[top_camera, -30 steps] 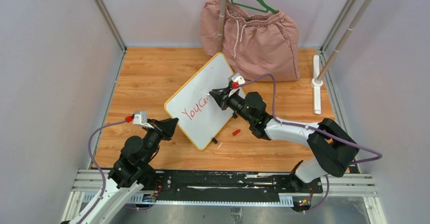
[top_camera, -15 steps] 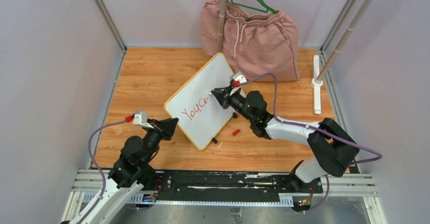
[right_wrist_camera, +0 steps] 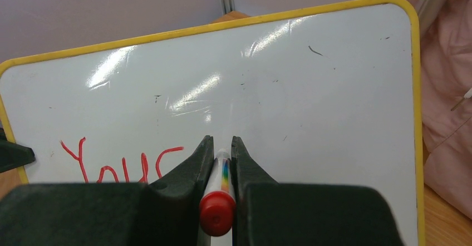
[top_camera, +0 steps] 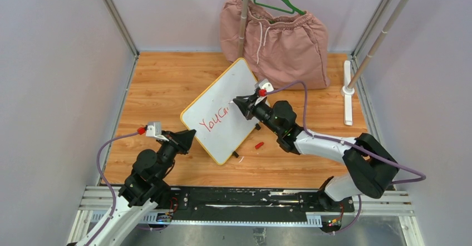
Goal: Write a sentence on the whiteboard
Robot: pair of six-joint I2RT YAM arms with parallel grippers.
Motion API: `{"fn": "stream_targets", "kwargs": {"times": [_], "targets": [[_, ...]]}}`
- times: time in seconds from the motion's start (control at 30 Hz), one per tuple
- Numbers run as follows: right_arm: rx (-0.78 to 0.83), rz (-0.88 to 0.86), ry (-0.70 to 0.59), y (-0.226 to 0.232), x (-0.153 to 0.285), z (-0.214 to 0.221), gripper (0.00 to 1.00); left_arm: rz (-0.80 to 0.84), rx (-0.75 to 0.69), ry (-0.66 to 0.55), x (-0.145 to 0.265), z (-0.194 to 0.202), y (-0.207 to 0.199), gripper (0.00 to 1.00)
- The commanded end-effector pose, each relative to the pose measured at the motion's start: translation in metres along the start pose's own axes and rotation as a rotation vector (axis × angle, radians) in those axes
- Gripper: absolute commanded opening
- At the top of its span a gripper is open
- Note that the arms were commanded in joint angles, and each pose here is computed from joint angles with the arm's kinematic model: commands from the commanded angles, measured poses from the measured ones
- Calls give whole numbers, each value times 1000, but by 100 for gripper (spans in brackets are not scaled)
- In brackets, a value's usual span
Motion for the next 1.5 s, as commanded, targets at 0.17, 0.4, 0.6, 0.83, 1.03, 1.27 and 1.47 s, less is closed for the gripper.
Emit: {"fn": "stream_targets", "kwargs": {"times": [0.17, 0.4, 0.6, 0.83, 1.03, 1.27, 1.47], "targets": [[-11, -41, 12, 12, 6, 5, 0, -34, -37, -12, 2, -3, 5, 0], [-19, -58, 36, 16, 6, 13, 0, -36, -38, -9, 2, -2, 5, 0], [-17, -60, 43, 17, 3, 14, 0, -37, -38, -7, 2, -2, 5, 0], [-17, -58, 55, 16, 1, 18, 0, -37, -38, -8, 2, -3, 5, 0], [-19, -56, 60, 16, 0, 19, 0, -35, -39, -6, 2, -2, 5, 0], [-3, -41, 52, 15, -8, 14, 0, -30, -47, -3, 2, -2, 5, 0], [11, -36, 48, 15, -16, 10, 0, -10, -43, -33, 6, -8, 2, 0]]}}
Point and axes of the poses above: each gripper's point midway between its finger pads, its own x axis back along the fingers, its own y axis along the line the jaws close on, z = x × y, the point moved 7 cm from there along x, back along the fingers, and after that the axes turned 9 degrees about -x, right-handed, at the moved point
